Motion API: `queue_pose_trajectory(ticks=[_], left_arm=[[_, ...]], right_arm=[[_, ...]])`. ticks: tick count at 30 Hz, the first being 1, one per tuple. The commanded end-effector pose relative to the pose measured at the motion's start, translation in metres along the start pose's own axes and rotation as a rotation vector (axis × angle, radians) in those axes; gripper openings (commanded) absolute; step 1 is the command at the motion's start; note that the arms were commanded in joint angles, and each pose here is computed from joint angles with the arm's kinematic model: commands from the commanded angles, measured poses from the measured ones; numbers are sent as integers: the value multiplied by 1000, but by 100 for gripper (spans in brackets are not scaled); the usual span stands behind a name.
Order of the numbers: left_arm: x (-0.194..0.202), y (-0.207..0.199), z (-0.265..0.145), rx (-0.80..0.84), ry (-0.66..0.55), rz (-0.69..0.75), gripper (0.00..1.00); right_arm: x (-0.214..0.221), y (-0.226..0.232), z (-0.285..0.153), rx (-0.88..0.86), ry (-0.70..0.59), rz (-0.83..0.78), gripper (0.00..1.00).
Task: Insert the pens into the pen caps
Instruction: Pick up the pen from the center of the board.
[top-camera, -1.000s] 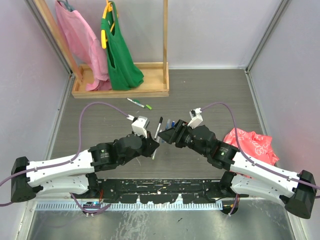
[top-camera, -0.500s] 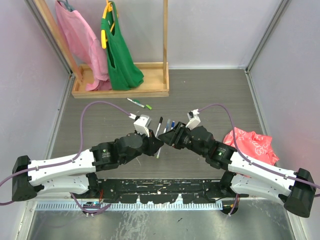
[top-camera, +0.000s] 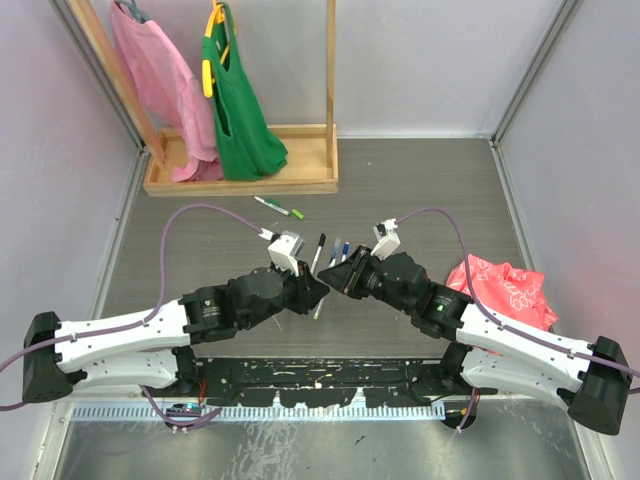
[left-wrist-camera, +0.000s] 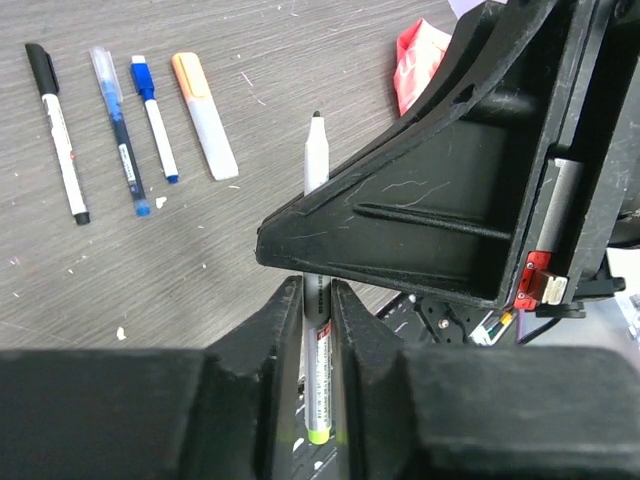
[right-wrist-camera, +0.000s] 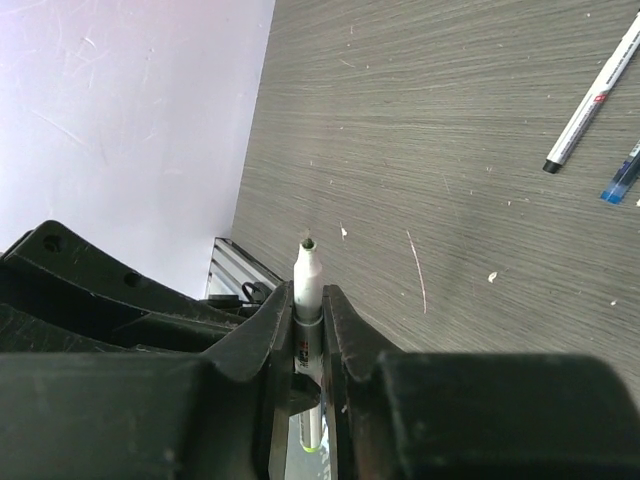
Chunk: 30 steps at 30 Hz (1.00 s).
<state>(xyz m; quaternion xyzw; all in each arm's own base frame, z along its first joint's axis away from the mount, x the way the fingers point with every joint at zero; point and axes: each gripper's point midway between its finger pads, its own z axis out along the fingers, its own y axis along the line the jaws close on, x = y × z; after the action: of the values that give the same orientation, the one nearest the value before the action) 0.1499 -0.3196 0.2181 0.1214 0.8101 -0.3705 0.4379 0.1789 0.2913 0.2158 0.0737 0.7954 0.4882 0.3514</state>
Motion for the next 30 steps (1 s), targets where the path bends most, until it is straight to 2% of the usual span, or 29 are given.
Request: queue_pose_trajectory(ticks=[1,5,11,30], left_arm=[[-8,-12,0,43,-32,-27,22],[-1,-8,5,23,-14,-28,30],[5,-4,14,9,-24,-62,32],[-16,-1,16,-30,-93,-60,26]], right_arm=[[-12,20,-3,-72,-36,-11,0],[-11,21,-4,-77,-31,-16,0],[-8,25,-4,-99,-13,-21,0],[1,21,-2,-97,28,-60,0]])
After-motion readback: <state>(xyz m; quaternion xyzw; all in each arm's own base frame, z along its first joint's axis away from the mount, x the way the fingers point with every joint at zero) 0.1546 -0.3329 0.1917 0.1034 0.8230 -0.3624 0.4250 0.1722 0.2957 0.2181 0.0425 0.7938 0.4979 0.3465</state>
